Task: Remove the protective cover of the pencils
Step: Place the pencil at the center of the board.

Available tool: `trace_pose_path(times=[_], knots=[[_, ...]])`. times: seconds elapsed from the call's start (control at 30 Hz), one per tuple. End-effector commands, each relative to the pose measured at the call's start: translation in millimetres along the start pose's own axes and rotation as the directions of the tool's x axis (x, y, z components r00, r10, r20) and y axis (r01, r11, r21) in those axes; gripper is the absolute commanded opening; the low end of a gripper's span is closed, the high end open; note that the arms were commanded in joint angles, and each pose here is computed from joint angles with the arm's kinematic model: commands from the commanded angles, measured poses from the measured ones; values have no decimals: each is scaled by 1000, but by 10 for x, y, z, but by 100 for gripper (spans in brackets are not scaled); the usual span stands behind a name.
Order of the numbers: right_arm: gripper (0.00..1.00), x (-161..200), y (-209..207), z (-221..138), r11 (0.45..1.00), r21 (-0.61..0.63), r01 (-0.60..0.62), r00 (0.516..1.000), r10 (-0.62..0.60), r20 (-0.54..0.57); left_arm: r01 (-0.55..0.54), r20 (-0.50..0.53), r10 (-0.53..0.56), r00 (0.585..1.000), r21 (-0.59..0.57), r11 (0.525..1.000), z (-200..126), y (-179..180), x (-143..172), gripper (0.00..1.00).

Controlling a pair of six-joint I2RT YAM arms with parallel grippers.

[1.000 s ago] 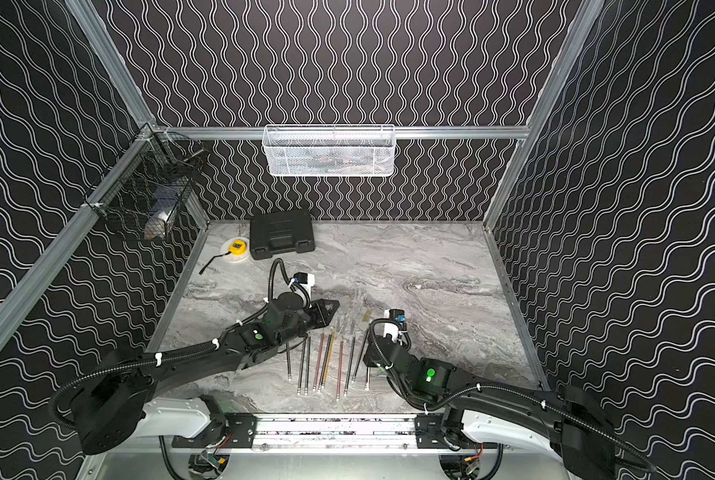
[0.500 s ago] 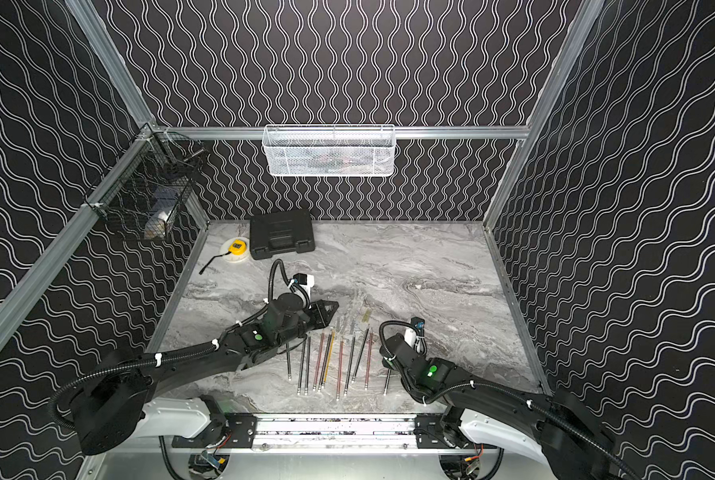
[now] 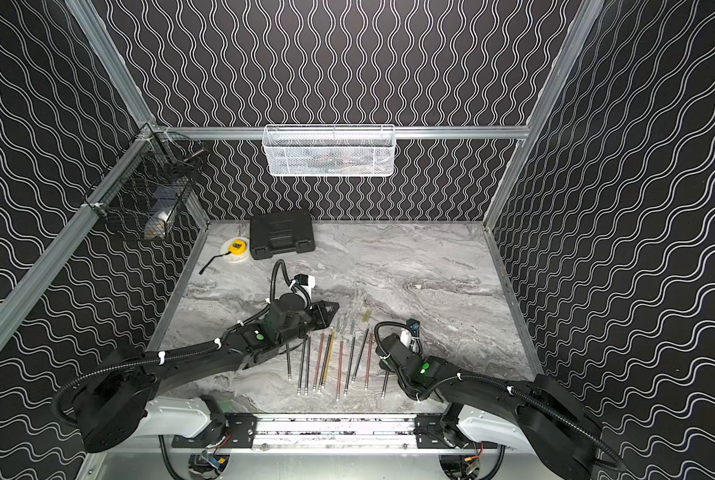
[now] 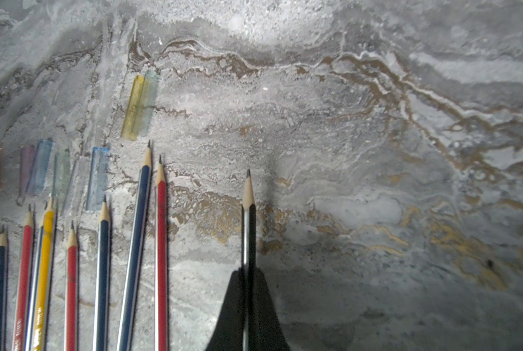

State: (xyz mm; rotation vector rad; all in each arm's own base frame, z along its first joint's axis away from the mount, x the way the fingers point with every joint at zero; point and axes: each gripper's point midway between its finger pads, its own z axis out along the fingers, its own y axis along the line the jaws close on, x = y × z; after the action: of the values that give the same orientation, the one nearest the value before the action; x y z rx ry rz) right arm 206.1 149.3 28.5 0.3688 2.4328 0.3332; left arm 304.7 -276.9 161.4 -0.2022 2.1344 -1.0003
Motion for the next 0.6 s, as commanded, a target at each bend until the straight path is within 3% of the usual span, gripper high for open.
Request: trace_pose_path(times=[0.0, 0.57], knots=[[0, -40, 85, -2, 999, -28, -21, 1000, 21, 8, -4, 16, 4, 1000, 19, 1000, 1, -55, -47, 9], [0, 71, 258, 305, 1000, -5, 2, 994, -3, -113, -13, 14, 13, 1000, 15, 1000, -3, -74, -64, 8]])
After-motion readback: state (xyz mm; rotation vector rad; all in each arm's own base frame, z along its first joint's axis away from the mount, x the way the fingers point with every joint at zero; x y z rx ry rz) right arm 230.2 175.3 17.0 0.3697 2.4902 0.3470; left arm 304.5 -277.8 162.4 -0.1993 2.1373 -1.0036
